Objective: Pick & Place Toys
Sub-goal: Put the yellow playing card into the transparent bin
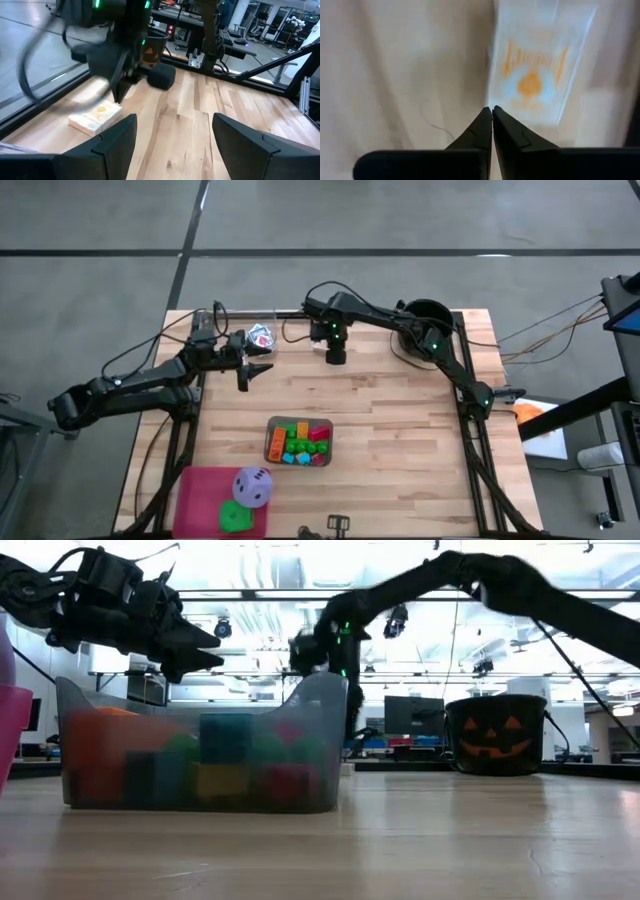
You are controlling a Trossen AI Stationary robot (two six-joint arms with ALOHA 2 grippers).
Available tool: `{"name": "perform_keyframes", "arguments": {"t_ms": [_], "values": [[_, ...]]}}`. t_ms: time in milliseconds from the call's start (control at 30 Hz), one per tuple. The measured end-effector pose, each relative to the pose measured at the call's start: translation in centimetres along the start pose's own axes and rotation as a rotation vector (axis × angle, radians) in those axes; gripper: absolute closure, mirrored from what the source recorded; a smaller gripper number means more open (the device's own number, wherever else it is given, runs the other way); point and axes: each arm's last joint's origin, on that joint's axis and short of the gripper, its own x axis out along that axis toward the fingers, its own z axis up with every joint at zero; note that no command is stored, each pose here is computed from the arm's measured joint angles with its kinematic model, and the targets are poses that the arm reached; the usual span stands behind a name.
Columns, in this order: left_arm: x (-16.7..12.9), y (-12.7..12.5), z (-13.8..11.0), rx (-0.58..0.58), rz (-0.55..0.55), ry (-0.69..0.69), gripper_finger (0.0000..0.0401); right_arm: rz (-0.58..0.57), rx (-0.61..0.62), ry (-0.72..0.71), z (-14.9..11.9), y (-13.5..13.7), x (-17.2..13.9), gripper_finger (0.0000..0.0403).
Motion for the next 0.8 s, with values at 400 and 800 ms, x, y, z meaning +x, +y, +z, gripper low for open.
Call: {"name": "perform_keyframes", "arguments": {"t_ms": [400, 800], "values": [[0.0, -0.1, 0.1, 0.026, -0.005, -0.014, 0.0137, 0.288, -0.289, -0.964, 3.0, 2.6, -10.0, 0.0386], [0.3, -0.7, 0.0, 0.041, -0.043, -0.007, 0.0136, 0.236, -0.232, -1.238, -2.8, 5.1, -3.0, 0.0386]]}}
